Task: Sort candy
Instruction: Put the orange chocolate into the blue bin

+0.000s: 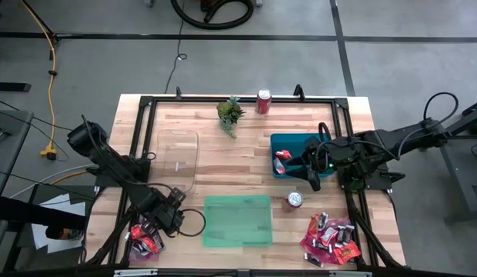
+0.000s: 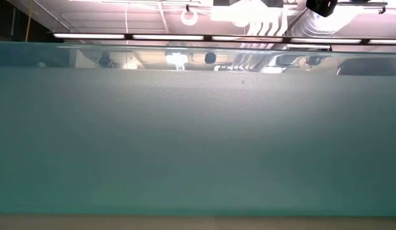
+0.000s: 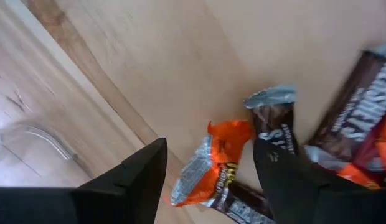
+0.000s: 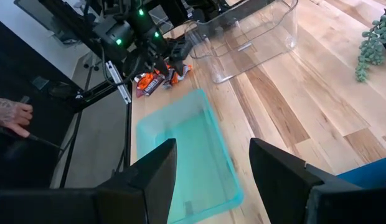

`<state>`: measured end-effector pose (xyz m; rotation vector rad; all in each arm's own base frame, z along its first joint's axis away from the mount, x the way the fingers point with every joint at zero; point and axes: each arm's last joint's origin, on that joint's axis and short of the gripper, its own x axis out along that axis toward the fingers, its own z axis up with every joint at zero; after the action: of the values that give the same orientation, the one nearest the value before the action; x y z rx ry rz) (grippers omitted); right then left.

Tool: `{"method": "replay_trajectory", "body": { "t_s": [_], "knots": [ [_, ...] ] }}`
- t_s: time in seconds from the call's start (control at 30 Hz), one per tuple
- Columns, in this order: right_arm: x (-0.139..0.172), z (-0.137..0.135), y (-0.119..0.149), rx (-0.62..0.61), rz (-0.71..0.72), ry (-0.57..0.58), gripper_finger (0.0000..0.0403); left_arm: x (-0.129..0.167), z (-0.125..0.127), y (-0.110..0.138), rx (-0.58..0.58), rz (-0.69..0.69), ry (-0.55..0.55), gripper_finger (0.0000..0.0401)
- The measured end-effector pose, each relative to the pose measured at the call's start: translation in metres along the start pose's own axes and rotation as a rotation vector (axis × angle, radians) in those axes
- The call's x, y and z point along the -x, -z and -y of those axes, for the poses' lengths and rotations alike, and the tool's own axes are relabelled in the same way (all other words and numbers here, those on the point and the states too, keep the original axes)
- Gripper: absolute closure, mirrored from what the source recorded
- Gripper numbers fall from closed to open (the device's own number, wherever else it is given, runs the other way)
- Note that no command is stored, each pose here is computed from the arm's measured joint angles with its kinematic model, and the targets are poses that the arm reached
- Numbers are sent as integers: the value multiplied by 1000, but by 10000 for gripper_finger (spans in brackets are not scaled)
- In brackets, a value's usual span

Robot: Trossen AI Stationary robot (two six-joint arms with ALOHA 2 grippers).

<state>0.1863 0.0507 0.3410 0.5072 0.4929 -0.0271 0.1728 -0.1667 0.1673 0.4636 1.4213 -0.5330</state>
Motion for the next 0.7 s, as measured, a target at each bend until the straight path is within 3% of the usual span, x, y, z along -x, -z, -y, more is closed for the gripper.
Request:
{"method": "replay_trajectory", "body": {
  "t_s": [0.23, 0.7],
  "knots": [
    [0, 0, 0, 0, 0, 0, 206, -14, 2, -2, -11, -45, 34, 176],
    [0, 0, 0, 0, 0, 0, 206, -15, 3, -5, -17, -28, 40, 199]
  ]
}}
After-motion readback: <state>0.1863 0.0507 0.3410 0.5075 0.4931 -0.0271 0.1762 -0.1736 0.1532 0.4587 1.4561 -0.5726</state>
